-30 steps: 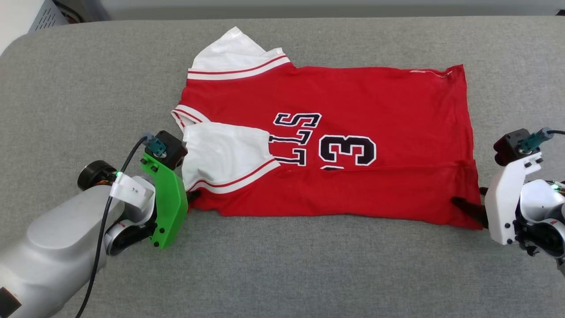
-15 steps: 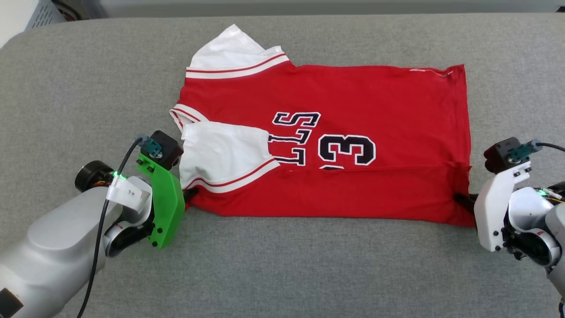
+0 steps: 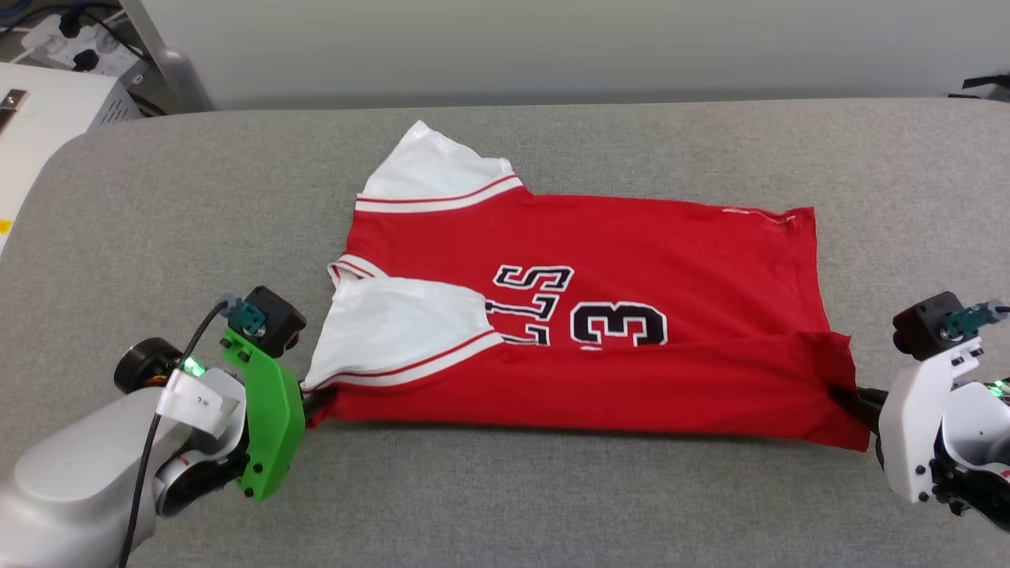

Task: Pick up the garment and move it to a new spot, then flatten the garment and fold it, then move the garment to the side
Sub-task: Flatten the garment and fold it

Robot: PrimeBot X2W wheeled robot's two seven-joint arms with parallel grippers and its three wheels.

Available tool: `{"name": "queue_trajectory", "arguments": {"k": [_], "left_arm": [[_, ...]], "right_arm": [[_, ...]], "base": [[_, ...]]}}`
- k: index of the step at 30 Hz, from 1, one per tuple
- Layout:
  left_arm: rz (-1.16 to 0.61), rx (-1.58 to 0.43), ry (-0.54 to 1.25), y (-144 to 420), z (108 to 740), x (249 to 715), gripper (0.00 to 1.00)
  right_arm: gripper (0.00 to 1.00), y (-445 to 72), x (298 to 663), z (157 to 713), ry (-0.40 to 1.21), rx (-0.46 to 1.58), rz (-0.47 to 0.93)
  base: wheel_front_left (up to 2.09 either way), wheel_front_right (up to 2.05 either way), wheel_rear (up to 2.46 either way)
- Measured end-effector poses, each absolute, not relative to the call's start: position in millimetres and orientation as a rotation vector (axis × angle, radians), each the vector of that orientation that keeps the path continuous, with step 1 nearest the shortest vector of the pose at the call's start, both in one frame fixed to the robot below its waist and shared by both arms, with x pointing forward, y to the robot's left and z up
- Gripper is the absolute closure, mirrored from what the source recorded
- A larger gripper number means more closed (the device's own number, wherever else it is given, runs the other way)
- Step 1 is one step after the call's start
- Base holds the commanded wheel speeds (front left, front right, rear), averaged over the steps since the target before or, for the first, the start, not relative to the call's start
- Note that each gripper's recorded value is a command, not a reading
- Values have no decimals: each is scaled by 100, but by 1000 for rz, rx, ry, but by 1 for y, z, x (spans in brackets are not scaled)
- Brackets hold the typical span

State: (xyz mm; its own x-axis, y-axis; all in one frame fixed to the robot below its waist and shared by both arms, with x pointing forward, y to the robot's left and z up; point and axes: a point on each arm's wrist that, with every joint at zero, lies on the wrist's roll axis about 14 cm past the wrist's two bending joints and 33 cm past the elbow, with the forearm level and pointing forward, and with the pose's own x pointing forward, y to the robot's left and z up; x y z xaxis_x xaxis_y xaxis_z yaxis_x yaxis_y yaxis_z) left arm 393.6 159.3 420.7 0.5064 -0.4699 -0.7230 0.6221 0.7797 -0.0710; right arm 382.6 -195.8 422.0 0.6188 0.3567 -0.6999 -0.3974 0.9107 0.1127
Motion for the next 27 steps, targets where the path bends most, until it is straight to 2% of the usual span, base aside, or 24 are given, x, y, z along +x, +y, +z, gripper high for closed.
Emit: {"name": "queue_trajectory", "arguments": {"k": [9,15,27], "left_arm": [[-704,194,796,152,429,351,100],[-711,155,845,145,416,321,100],[-664,103,916,148,384,321,100]], "right_arm": [[100,-205,354,438,767,-39,425],[100,-217,334,435,804,-21,391],[100,-220,327,399,920,3,334]], "base": [[0,0,0],[0,0,0],[0,0,0]]}}
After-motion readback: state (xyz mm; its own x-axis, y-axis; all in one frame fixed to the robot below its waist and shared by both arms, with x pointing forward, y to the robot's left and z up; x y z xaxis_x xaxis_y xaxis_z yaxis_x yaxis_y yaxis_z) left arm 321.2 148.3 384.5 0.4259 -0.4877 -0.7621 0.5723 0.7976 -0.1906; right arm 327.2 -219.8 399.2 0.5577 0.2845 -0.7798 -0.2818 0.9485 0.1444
